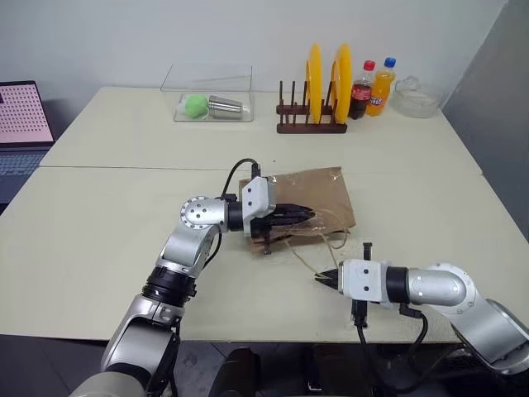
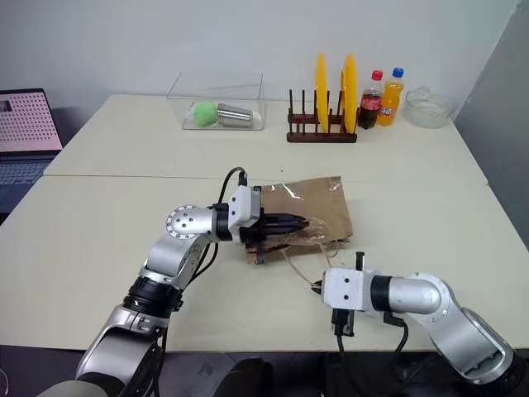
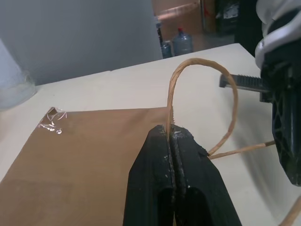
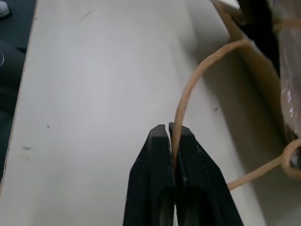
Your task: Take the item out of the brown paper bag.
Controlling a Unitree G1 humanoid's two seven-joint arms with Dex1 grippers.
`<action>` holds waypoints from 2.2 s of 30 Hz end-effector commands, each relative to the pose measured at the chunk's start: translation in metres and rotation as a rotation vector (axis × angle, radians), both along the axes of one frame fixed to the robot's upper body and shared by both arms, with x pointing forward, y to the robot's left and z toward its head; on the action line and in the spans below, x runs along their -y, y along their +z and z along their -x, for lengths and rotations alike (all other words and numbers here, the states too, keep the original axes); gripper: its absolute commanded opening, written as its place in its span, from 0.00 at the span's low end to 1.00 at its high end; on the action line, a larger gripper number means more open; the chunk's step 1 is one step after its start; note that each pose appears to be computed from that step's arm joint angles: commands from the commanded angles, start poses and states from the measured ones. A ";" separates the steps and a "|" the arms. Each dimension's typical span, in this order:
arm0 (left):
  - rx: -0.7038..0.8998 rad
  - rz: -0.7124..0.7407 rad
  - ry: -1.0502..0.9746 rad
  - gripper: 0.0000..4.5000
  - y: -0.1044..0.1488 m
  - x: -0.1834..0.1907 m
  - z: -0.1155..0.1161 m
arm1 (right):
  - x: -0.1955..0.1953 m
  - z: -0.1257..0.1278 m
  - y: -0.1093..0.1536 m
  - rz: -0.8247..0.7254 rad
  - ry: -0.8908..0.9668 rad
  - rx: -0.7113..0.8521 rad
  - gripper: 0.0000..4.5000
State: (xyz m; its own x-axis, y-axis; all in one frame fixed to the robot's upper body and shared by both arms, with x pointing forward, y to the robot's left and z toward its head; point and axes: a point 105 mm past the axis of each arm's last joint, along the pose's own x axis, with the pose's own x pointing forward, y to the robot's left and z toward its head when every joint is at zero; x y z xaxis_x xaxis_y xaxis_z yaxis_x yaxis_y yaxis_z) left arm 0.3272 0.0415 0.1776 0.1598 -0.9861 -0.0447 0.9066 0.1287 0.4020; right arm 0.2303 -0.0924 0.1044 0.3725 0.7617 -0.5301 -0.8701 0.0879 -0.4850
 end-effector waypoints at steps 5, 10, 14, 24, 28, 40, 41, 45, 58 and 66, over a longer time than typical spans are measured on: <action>0.102 0.131 0.085 0.00 0.082 0.001 -0.024 | -0.005 0.007 -0.008 0.039 0.057 0.003 0.01; 0.120 0.167 0.134 0.00 0.107 -0.004 -0.037 | -0.008 0.009 -0.012 0.047 0.073 -0.001 0.01; 0.148 0.175 0.164 0.00 0.115 -0.013 -0.046 | -0.015 0.011 -0.010 0.017 0.074 -0.003 0.01; 0.152 0.144 0.070 0.00 0.104 -0.013 -0.026 | -0.015 0.001 0.013 -0.120 -0.014 0.019 0.45; 0.150 0.137 0.047 0.00 0.102 -0.011 -0.019 | -0.008 0.008 0.042 -0.174 -0.017 -0.006 0.68; 0.144 0.126 0.021 0.00 0.099 -0.008 -0.012 | -0.004 -0.007 0.109 -0.288 -0.017 0.004 0.68; 0.145 0.124 0.020 0.00 0.099 -0.008 -0.013 | -0.009 -0.017 0.107 -0.270 -0.018 0.027 0.68; 0.152 0.114 0.015 0.00 0.098 -0.009 -0.013 | -0.022 -0.057 0.093 -0.159 -0.052 0.137 0.76; 0.169 0.099 0.045 0.00 0.096 -0.017 -0.018 | -0.045 -0.123 0.062 0.206 0.041 0.395 1.00; 0.172 0.097 0.062 0.00 0.094 -0.020 -0.021 | -0.052 -0.146 0.040 0.421 0.122 0.489 1.00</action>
